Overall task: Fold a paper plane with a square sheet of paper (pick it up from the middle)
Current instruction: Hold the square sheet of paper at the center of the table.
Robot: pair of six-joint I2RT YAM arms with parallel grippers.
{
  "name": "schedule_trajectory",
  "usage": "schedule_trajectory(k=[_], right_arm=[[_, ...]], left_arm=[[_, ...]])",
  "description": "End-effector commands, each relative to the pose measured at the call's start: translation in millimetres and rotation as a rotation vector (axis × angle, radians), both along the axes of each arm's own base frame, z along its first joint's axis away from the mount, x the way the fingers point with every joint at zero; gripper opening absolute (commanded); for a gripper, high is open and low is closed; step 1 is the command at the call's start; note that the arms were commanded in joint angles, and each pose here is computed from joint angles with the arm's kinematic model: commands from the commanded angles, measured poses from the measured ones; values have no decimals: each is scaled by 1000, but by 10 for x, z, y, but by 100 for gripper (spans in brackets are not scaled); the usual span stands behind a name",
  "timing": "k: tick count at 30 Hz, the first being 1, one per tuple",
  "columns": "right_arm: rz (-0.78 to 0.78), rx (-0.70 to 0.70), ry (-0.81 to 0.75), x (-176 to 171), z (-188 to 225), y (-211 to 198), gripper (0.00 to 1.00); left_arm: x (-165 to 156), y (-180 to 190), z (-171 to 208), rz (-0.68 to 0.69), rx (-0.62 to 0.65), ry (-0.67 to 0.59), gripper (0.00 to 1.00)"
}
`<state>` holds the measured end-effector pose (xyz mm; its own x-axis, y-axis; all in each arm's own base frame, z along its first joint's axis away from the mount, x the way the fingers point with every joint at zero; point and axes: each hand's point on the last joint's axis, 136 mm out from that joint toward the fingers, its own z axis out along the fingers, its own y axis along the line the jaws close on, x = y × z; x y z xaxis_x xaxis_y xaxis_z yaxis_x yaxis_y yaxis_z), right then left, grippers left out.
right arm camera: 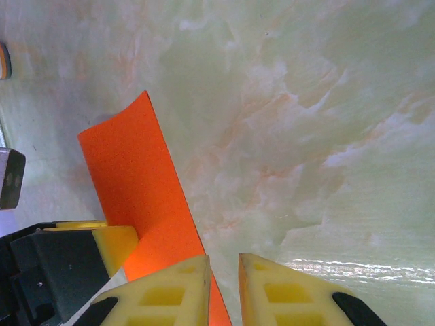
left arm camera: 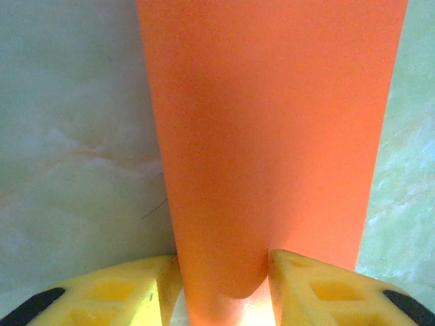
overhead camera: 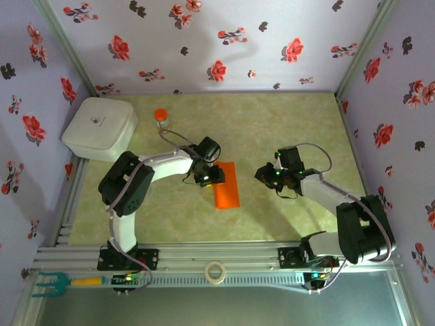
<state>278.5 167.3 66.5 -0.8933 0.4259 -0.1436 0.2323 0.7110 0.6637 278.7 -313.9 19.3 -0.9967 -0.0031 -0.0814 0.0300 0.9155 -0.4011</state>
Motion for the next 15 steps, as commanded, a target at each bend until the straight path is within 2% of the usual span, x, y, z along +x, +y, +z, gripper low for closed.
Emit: schedule_trajectory(k=[1, 15], right_arm=[[2, 24, -10, 46, 56, 63, 20], [31, 33, 1, 43, 39, 148, 20]], left_arm=[[-18, 461, -462, 30, 226, 22, 41], [-17, 461, -483, 47, 230, 29, 40]])
